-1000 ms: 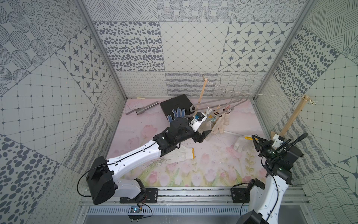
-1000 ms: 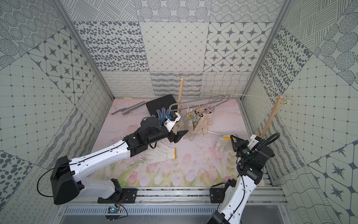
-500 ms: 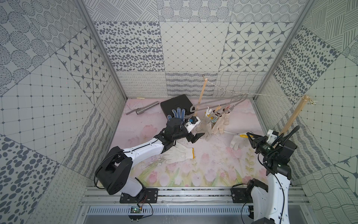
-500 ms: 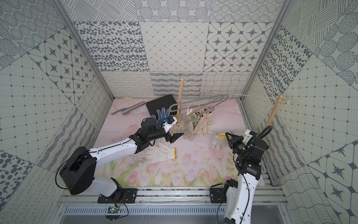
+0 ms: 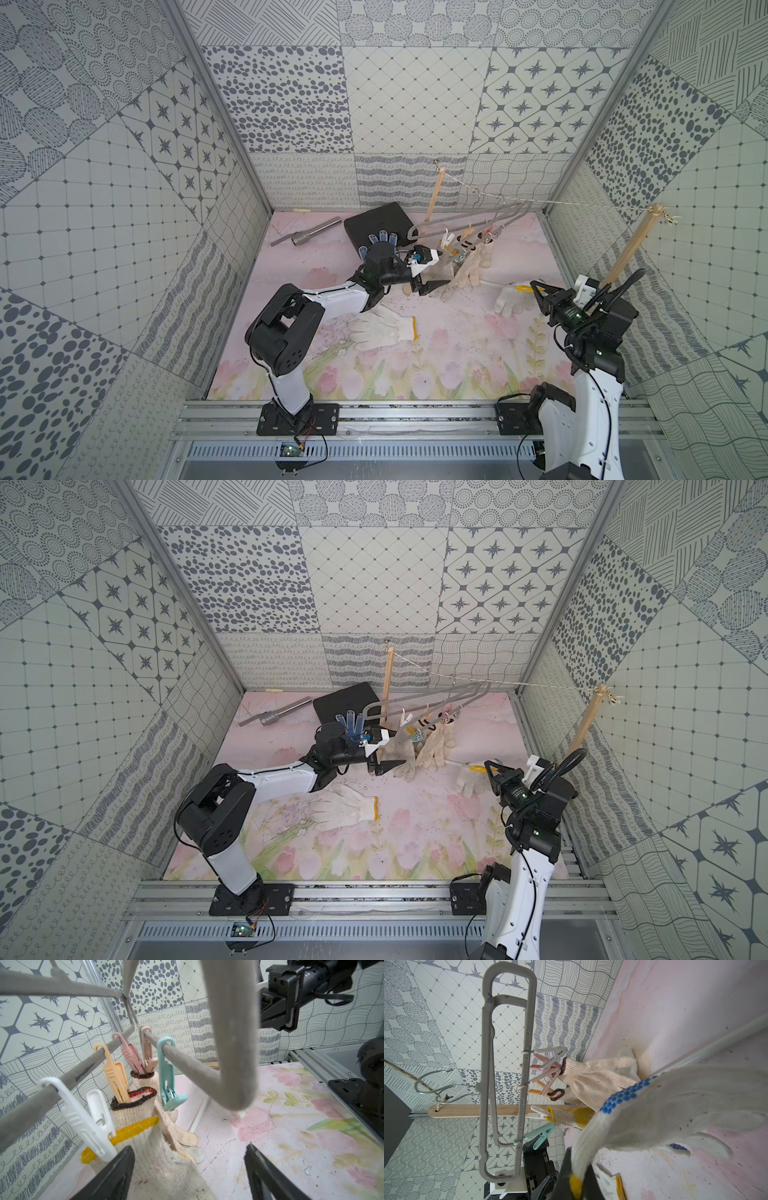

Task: Clip the gloves onto a hanger to dry
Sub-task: Open the clamp at the hanger.

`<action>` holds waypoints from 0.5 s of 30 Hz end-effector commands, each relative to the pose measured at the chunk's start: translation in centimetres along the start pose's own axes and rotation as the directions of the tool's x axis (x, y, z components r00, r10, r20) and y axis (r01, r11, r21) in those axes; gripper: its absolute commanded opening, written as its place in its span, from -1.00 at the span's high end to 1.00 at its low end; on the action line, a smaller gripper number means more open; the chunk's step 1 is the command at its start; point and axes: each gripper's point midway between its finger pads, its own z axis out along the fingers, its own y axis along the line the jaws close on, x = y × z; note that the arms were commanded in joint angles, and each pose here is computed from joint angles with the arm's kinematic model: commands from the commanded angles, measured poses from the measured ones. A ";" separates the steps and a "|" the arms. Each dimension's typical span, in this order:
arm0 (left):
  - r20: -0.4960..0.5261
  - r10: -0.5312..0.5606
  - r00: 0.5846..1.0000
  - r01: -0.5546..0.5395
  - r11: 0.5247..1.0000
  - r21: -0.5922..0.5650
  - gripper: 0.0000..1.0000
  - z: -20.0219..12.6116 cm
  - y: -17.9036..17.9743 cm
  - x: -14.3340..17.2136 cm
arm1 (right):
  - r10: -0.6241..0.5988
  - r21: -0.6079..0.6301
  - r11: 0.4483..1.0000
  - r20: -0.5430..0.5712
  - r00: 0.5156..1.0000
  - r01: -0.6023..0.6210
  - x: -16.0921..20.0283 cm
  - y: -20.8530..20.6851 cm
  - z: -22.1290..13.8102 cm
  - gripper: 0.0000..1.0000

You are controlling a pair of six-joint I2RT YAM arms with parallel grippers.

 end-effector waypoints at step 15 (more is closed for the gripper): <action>0.244 0.148 0.958 -0.207 0.950 0.235 -0.57 2.5 -0.6 -4.2 | -0.042 -0.077 0.996 0.008 0.999 0.042 0.3 2.1 -0.6 1.00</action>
